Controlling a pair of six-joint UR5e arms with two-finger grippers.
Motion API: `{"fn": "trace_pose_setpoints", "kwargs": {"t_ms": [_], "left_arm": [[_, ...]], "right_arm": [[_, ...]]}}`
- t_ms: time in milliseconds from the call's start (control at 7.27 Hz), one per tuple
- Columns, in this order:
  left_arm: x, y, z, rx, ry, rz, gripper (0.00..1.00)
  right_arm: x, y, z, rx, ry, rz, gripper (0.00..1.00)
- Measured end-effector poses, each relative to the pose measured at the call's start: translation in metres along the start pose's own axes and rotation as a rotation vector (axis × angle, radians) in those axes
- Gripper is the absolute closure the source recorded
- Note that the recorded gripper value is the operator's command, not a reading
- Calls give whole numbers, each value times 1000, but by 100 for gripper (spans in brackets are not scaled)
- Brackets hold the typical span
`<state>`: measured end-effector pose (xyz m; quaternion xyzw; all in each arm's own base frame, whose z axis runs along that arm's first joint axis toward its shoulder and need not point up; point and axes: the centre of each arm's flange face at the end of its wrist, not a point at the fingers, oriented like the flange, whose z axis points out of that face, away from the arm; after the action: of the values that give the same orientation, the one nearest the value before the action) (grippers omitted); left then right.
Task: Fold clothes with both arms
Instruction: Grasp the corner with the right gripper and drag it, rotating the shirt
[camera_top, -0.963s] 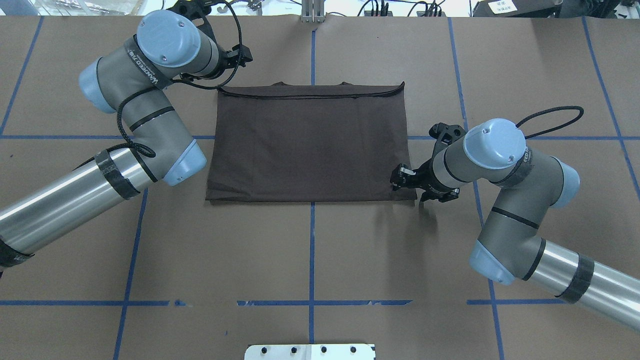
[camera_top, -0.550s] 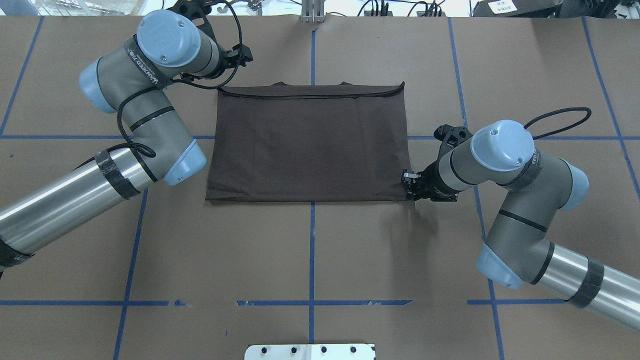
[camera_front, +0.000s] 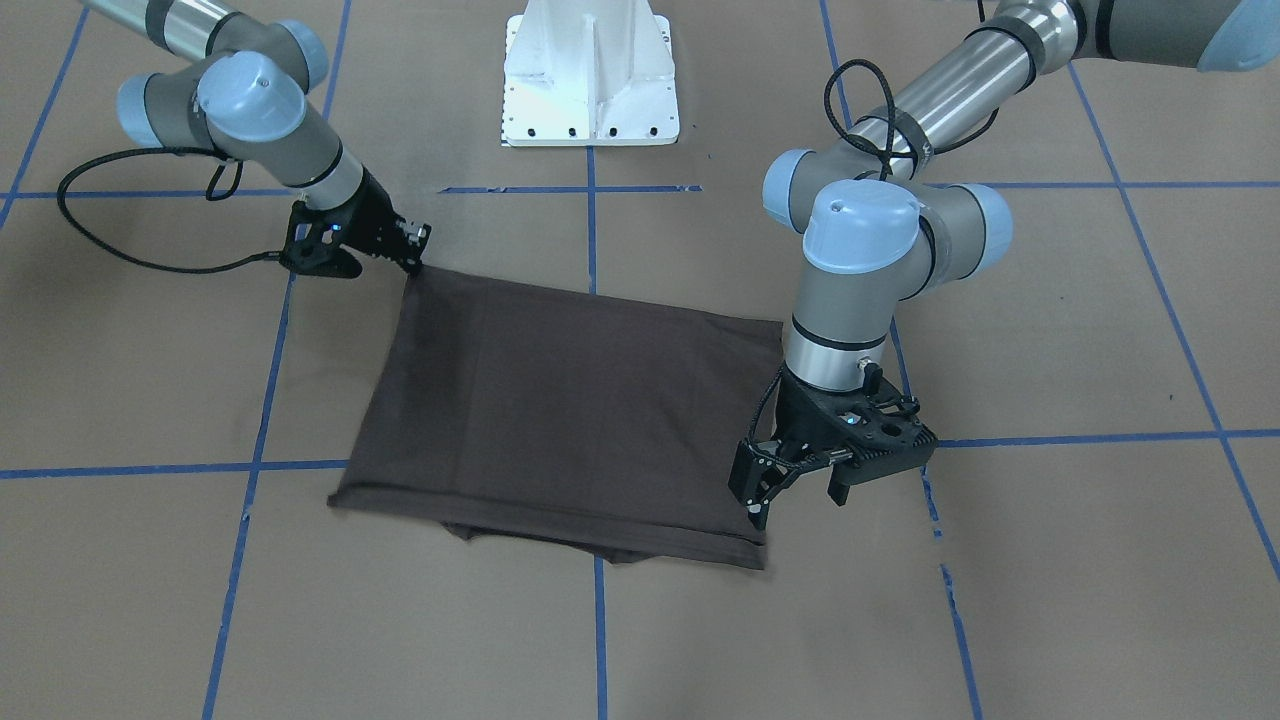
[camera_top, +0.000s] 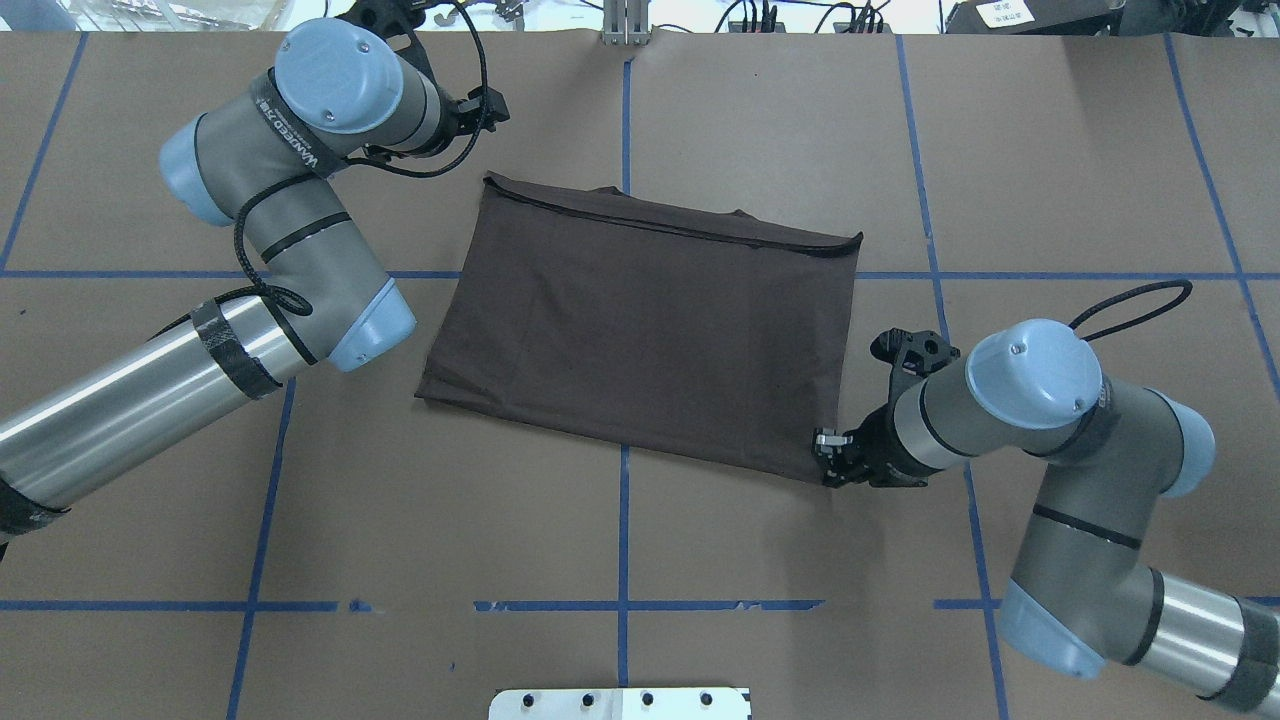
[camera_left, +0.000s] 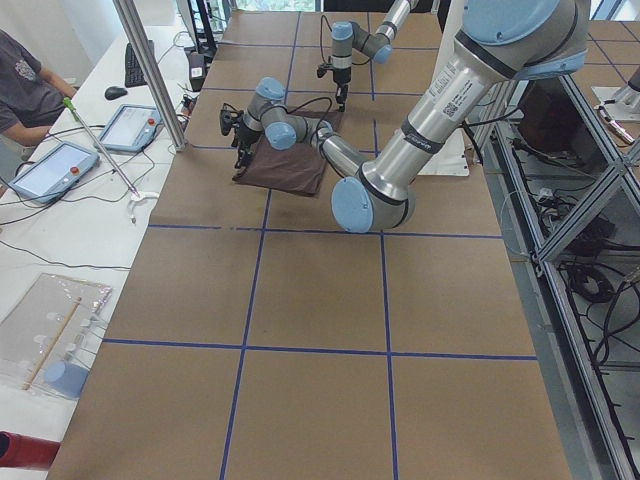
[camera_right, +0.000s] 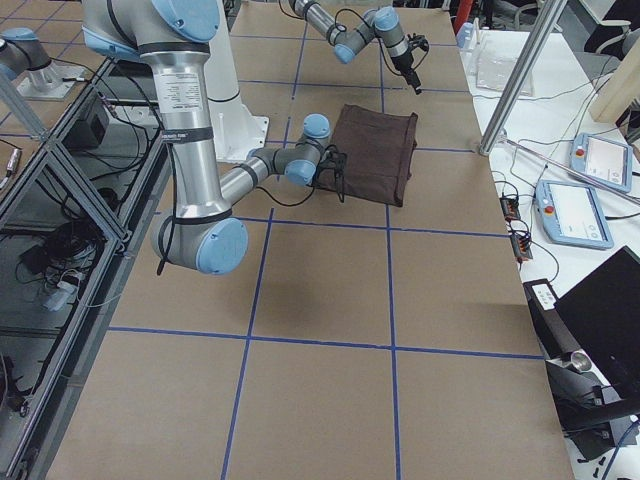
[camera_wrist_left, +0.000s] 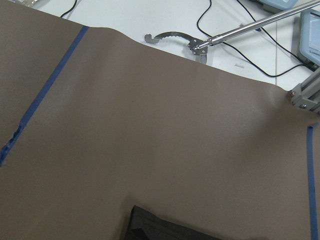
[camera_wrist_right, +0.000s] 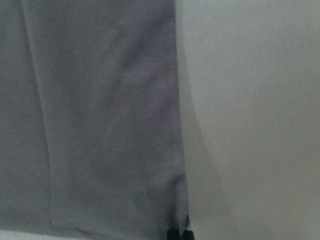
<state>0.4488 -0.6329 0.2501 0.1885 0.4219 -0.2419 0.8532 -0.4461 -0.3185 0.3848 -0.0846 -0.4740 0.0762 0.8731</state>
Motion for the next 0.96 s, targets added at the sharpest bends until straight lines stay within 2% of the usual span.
{"fn": "trace_pose_setpoints", "kwargs": {"t_ms": [138,413,550,688,826,963], "left_arm": [[3,0,-5,1,10,-4,1],[7,2,-12,2,25,-14,1],[9,5,-18,1,36,-14,0],[10,18,-26,-28,50,-7,0],[6,50,-37,-96,62,0,1],[-4,96,-53,-182,67,-18,3]], "right_arm": [[14,50,-4,-71,8,-38,100],[18,145,-9,-223,15,-52,1],[13,176,-15,-273,8,-48,0],[5,188,-25,-288,-14,-47,0],[-7,176,-35,-256,-51,-33,0],[-21,146,-49,-181,-99,-4,0]]}}
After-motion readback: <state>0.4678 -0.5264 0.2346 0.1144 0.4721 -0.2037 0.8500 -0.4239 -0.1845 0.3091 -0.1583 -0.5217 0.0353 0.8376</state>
